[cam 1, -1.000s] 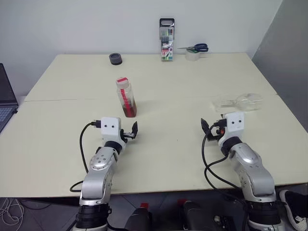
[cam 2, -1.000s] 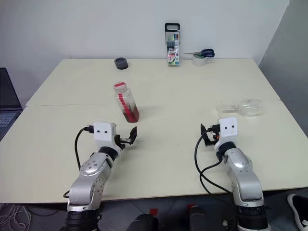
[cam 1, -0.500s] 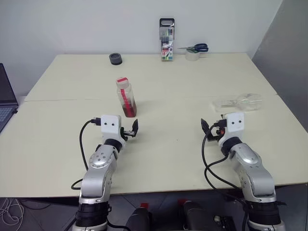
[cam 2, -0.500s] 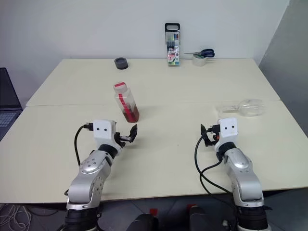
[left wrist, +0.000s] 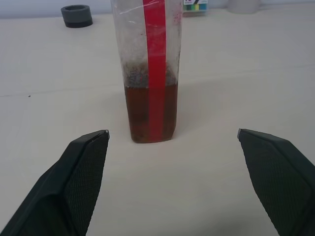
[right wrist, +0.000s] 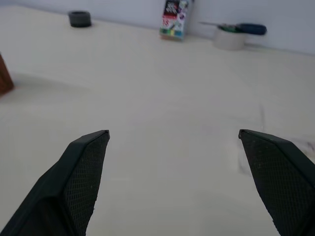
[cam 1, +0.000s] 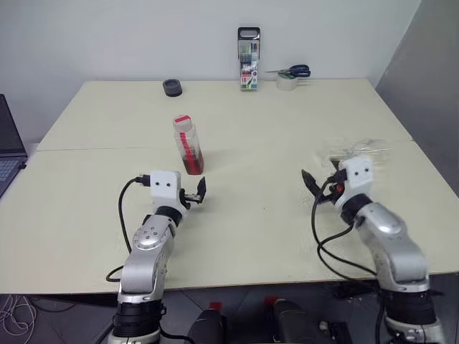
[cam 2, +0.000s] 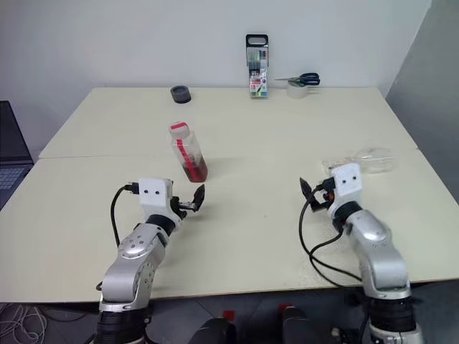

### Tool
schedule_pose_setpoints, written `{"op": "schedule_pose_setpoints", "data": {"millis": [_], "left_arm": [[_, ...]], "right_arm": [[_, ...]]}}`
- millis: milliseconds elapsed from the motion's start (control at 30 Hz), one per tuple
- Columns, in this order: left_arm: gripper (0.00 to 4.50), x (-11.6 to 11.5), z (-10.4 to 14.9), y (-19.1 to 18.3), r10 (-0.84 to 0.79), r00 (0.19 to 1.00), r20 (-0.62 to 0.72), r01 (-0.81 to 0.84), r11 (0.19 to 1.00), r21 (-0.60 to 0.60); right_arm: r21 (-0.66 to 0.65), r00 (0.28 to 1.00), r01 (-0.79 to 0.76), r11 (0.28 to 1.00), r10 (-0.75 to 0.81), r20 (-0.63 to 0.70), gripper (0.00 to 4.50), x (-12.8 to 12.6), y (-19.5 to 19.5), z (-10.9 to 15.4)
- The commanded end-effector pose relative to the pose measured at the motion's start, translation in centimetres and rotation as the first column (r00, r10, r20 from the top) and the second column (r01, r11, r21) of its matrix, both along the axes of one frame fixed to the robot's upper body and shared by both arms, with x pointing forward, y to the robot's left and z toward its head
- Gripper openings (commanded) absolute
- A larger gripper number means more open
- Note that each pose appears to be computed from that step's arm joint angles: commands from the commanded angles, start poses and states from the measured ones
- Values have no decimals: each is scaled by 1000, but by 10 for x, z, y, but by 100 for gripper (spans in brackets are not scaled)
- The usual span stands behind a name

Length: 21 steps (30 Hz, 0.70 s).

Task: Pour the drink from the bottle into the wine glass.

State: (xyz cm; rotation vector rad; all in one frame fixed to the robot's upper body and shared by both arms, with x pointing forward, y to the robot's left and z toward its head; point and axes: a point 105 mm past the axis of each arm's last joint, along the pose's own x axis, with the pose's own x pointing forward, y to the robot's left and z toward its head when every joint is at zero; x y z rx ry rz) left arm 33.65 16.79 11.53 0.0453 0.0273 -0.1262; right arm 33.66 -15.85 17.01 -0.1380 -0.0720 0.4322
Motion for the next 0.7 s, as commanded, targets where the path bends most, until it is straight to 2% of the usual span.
{"op": "schedule_pose_setpoints", "data": {"millis": [33,133,300,700], "left_arm": [[447,1,14,-2,-11,998,55,11,1000,0],[447,2,15,-3,-11,998,58,11,1000,-2],[447,2,14,-2,-5,998,61,5,1000,0],[447,9,17,3,13,997,75,-13,1000,-3]], "right_arm": [[54,970,-239,970,235,62,450,-12,20,42],[69,926,-378,923,374,55,450,-20,35,59],[106,821,-568,816,570,7,450,-42,63,66],[67,752,-659,750,657,42,450,-58,87,87]]}}
